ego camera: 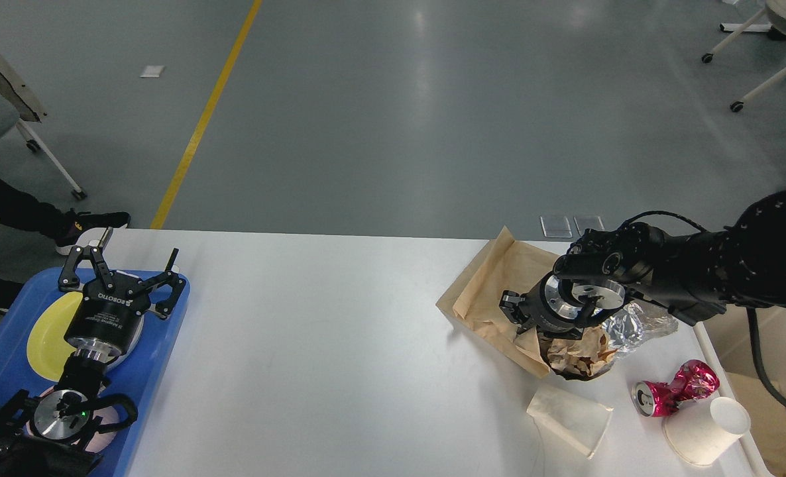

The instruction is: Tidy desktop

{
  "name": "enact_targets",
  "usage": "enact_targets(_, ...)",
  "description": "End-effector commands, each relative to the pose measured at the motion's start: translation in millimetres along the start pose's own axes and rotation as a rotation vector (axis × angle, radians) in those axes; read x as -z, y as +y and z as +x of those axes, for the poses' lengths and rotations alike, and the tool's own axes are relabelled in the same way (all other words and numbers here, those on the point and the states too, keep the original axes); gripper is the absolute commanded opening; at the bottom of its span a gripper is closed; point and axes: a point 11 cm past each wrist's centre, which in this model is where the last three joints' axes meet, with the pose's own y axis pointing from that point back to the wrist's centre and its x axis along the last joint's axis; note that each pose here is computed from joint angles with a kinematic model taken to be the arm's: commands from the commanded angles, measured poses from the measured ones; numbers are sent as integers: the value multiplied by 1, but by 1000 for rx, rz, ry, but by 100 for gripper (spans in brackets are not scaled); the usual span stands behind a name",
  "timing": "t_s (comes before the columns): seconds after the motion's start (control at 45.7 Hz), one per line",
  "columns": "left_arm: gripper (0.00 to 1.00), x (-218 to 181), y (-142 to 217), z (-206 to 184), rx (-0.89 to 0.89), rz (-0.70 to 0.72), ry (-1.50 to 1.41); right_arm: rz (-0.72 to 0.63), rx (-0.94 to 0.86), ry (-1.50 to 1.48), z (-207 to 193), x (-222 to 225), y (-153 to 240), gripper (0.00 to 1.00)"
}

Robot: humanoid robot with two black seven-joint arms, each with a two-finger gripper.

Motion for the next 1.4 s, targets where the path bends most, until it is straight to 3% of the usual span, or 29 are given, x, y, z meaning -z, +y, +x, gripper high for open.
enact_targets(0.0,97,0,0,0,0,0,0,-19,24,58,-2,6,18,0)
enact_targets(0.438,97,0,1,0,-1,0,0,-60,34,46,-26,-11,-21,0)
enact_targets(0.46,97,0,0,0,0,0,0,-61,29,40,-25,-13,-25,10)
enact_targets(0.547,97,0,0,0,0,0,0,-61,-3,5,-24,-20,-38,69)
enact_targets(0.591,97,0,0,0,0,0,0,-56,-30,2,-22,-16,-42,88)
enact_targets(0.635,97,0,0,0,0,0,0,-52,-42,7,-22,-12,-42,99)
enact_targets(0.832,97,0,0,0,0,0,0,-44,-25,18,-21,-6,-37,100)
enact_targets(1.007,97,0,0,0,0,0,0,-31,49,72,-3,5,5,100)
enact_targets(1.247,97,0,0,0,0,0,0,-83,21,240,45,31,137,100)
enact_targets(1.379,97,0,0,0,0,0,0,-107,53,328,46,47,208,100)
